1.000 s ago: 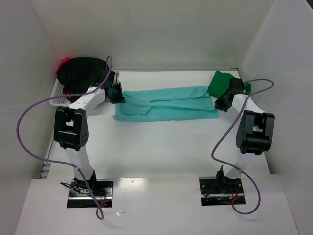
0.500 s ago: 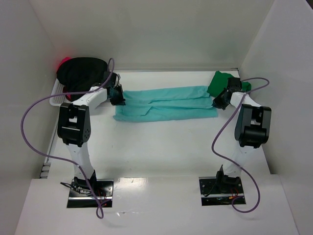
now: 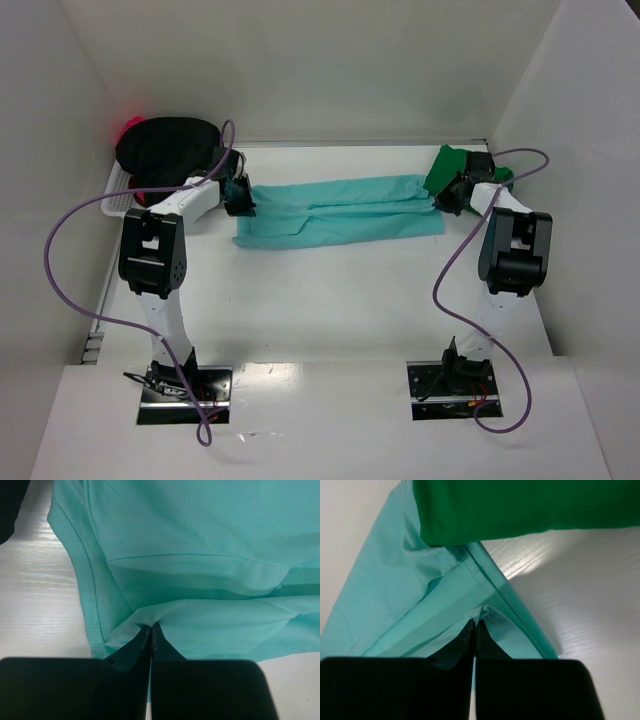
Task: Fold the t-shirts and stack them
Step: Fold the other side of the tshirt into a rectangle
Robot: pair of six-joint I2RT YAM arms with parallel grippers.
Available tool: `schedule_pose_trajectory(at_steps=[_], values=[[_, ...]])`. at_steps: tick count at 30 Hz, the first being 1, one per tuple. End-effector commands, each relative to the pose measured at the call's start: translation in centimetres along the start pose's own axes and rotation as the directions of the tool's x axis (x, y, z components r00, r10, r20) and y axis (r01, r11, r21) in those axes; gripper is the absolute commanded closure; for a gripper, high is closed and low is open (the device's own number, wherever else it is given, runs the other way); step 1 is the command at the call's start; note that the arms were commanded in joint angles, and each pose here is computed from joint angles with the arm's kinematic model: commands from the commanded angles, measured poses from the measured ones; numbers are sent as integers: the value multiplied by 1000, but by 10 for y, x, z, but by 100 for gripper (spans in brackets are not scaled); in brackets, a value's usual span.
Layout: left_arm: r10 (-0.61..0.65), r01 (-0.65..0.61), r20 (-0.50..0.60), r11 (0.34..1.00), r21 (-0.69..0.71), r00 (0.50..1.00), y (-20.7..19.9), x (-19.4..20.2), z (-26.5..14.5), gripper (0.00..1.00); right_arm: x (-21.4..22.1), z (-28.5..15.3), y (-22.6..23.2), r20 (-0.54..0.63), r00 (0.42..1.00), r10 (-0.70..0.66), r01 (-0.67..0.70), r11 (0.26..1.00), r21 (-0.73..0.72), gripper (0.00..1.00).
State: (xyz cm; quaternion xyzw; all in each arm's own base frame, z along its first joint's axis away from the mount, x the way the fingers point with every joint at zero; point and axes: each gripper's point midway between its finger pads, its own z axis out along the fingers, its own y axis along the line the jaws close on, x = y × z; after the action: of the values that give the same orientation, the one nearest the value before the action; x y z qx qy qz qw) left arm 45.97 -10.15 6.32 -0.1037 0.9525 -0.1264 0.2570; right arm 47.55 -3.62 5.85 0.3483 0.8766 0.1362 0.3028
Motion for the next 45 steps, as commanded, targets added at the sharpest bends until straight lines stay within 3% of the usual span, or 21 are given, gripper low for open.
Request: schedule_pose_trajectory(at_steps=[1, 7, 9, 10, 12, 15, 21, 25, 28, 33, 41, 45], values=[[27, -26, 31, 1000, -12, 999, 3, -13, -2, 100, -30, 8, 13, 67, 997, -34, 36, 998, -42, 100], [26, -26, 26, 1000, -14, 999, 3, -12, 1, 100, -24, 16, 13, 45, 998, -40, 42, 998, -55, 91], [27, -27, 29, 1000, -1, 999, 0, -14, 0, 98, -23, 19, 16, 48, 998, -52, 55, 996, -65, 81], [27, -27, 28, 1000, 2, 999, 0, -15, 2, 94, -22, 19, 18, 43, 998, -55, 58, 996, -72, 70], [38, -38, 22, 999, 26, 999, -5, -16, -1, 85, -20, 19, 20, 38, 997, -67, 70, 994, -84, 62], [50, -53, 39, 997, 64, 998, -14, -22, -10, 62, -28, 9, 31, 73, 993, -91, 99, 989, -108, 38], [95, -110, 108, 983, 143, 990, -36, -43, -39, 38, -44, -39, 68, 166, 978, -126, 158, 968, -195, 14], [100, -133, 217, 981, 142, 971, -45, -67, -81, 17, -48, -89, 110, 262, 947, -184, 253, 931, -261, 7], [104, -141, 261, 982, 126, 960, -47, -69, -102, 10, -35, -110, 136, 278, 934, -223, 306, 901, -307, 2], [95, -139, 282, 980, 141, 955, -50, -39, -130, 2, 45, -126, 196, 226, 918, -326, 393, 823, -410, 1], [28, -61, 152, 974, 219, 988, -39, 40, -118, 4, 175, -104, 231, 36, 913, -406, 361, 765, -534, 1], [-19, -6, 131, 983, 183, 991, -29, 48, -107, 9, 221, -85, 249, -35, 891, -452, 356, 747, -562, 3]])
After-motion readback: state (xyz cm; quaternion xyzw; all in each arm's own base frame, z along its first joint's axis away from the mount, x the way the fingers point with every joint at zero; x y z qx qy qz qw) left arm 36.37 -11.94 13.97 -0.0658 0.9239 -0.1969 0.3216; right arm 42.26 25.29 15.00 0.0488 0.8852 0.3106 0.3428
